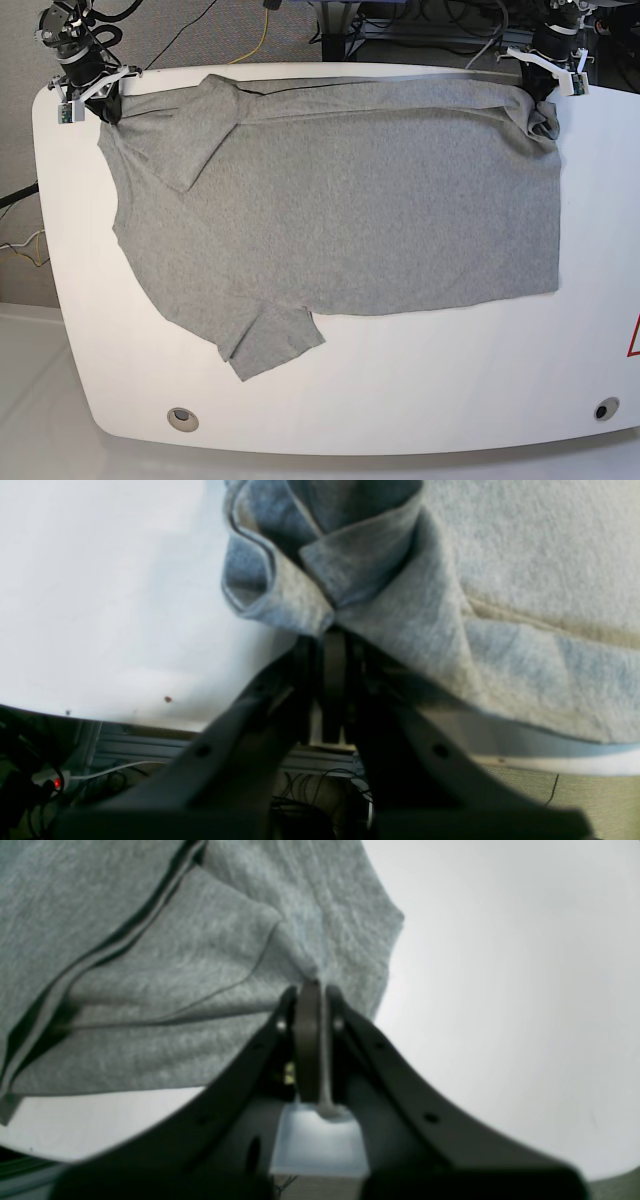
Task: Fold the T-shirt properly
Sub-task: 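Hold the shirt edge with both grippers, pulling it taut, then open both grippers and release the shirt edge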
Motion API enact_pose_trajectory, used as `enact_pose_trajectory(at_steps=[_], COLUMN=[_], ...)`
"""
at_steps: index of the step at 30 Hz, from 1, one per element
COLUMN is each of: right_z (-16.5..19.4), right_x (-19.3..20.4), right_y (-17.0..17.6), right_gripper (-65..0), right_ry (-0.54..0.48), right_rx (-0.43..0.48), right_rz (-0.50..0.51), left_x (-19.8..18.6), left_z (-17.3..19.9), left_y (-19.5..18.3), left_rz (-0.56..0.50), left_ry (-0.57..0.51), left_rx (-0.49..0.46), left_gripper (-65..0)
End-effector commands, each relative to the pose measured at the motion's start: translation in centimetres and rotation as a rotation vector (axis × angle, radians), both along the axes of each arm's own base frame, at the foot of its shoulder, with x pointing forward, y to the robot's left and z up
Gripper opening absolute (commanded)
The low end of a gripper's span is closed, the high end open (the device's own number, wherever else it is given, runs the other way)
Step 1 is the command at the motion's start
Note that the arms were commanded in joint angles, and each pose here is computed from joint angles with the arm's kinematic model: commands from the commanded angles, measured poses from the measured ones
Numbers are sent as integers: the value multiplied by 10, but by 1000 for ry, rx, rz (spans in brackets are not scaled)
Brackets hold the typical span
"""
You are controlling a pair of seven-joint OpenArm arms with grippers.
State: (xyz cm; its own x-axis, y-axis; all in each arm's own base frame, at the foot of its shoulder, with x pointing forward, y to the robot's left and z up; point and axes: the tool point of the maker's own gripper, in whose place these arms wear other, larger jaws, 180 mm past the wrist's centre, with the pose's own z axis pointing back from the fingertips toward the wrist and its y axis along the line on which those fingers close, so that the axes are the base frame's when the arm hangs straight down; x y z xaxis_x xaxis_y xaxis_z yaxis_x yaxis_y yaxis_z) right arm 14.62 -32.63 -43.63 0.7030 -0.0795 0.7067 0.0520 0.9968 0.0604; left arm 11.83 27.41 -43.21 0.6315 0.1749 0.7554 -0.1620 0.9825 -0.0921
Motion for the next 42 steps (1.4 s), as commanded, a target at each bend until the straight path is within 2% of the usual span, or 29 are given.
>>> enact_pose_trajectory(at_steps=[1, 8, 11, 16, 17, 19, 21, 23, 25, 42], right_z=[-33, -33, -33, -32, -32, -32, -32, -31, -31, -12], right_x=[-47, -47, -47, -47, -46, -46, -46, -46, -46, -21], right_y=[-4, -5, -5, -5, -5, -5, -5, -6, -6, -8], right_gripper=[-650, -650, -650, -640, -612, -547, -457, -384, -344, -368], right_ry=[261, 261, 261, 260, 258, 258, 258, 258, 258, 193], right_rx=[-57, -58, -58, -59, -59, -59, -59, -62, -62, -104], right_rz=[28, 27, 27, 28, 28, 28, 26, 27, 27, 52], left_x=[-58, -57, -56, -55, -54, -54, -54, -54, -54, -27], left_z=[-40, -39, -39, -39, -39, -38, -38, -38, -38, -8], left_y=[7, 7, 6, 0, -2, -3, -3, -3, -4, -7], left_rz=[-15, -19, -22, -55, -67, -73, -73, -73, -74, -115], left_ry=[321, 318, 316, 310, 309, 307, 307, 307, 307, 216], left_rx=[59, 60, 59, 42, 35, 33, 33, 33, 32, 81], left_gripper=[-638, -633, -563, -291, -204, -121, -109, -125, -132, -128])
